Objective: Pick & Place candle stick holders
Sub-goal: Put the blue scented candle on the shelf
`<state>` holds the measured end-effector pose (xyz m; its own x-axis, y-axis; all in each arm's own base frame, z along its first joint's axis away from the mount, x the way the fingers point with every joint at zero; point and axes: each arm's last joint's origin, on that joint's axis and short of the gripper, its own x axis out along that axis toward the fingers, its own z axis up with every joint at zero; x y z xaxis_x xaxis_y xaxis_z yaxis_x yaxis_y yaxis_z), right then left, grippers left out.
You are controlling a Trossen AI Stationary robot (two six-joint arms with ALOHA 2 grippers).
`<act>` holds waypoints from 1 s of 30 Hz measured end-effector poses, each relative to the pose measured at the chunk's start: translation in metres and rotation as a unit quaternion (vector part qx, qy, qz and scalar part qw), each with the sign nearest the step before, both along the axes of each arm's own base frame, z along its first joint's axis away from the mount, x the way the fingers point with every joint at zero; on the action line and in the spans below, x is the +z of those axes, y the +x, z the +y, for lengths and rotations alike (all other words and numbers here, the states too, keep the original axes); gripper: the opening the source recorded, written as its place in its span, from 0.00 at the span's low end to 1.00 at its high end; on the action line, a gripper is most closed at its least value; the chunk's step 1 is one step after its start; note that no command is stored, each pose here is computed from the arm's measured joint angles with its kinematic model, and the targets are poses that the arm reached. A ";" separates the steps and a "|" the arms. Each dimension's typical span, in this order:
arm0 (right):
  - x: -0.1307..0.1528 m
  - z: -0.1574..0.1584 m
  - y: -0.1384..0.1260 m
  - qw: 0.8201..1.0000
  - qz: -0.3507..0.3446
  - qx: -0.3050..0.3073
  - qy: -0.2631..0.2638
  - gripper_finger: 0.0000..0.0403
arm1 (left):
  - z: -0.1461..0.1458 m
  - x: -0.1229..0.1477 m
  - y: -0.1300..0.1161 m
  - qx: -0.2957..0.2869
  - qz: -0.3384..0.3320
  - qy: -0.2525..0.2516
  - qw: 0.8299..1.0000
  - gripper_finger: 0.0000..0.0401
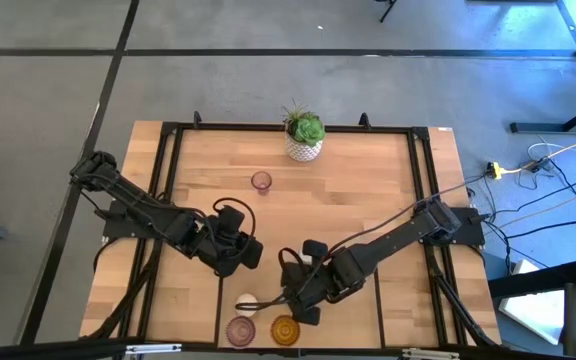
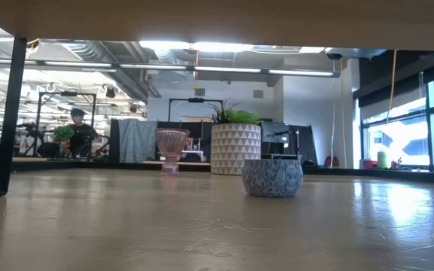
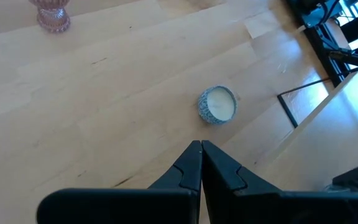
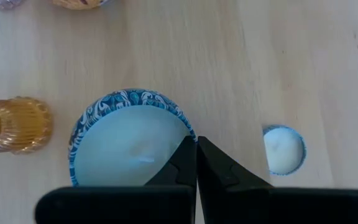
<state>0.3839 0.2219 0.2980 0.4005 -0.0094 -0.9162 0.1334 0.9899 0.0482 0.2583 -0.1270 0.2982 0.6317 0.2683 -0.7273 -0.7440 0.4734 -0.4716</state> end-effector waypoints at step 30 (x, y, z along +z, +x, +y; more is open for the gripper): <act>0.050 -0.008 -0.012 0.998 -0.049 -0.034 -0.005 0.27 | -0.002 0.000 -0.001 -0.015 0.008 -0.005 1.000 0.00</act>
